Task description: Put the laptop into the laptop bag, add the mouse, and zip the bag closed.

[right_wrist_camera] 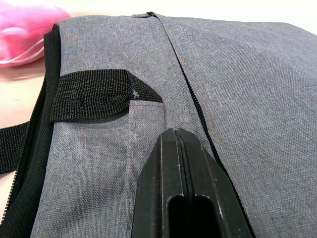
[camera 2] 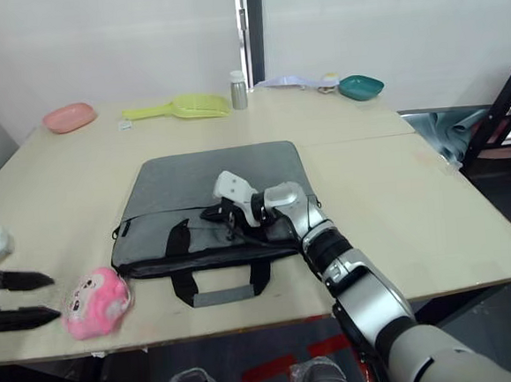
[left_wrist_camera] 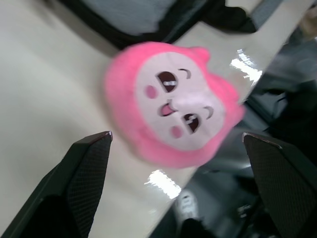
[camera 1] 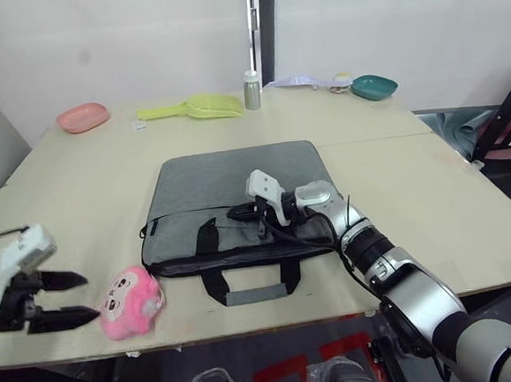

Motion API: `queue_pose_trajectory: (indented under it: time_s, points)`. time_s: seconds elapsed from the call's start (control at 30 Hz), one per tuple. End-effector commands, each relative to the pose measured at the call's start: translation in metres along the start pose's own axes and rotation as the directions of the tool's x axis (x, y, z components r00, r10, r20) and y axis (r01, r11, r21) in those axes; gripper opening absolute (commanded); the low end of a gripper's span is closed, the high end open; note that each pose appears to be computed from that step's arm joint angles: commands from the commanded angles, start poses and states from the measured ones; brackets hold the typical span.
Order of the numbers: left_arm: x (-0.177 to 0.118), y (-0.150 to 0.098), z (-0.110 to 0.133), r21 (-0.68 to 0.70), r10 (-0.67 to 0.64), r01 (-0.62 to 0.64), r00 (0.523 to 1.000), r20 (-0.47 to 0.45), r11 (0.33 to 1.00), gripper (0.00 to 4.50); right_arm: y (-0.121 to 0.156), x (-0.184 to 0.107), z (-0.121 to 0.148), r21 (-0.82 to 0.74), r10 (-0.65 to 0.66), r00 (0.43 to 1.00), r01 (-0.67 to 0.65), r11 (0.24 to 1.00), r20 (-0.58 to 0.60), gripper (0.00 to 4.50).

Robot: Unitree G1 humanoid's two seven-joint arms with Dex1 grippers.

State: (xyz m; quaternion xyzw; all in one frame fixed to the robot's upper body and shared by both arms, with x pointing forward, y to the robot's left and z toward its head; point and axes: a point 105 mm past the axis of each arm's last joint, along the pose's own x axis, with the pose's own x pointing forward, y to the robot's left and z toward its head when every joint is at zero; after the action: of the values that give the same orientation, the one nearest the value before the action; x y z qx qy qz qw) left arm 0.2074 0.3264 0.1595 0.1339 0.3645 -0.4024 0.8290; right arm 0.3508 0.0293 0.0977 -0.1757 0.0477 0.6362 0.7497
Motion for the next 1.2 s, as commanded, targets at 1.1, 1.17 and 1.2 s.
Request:
queue_pose_trajectory:
  time_s: [1.1,1.17,1.2]
  points:
    - [0.068,-0.022,0.003,0.037,-0.402,0.404,0.914,-0.051,0.914,0.8,-0.002,-0.007,-0.046,0.078,-0.054,0.985,0.068,0.995,-0.163,0.0]
    - [0.069,-0.029,0.005,0.023,-0.41,0.41,0.912,-0.029,0.912,0.2,0.0,-0.006,-0.049,0.082,-0.041,0.984,0.056,0.995,-0.176,0.0]
    - [0.07,-0.032,0.007,0.013,-0.413,0.413,0.911,-0.013,0.91,0.02,0.002,-0.005,-0.051,0.079,-0.028,0.981,0.044,0.996,-0.19,0.0]
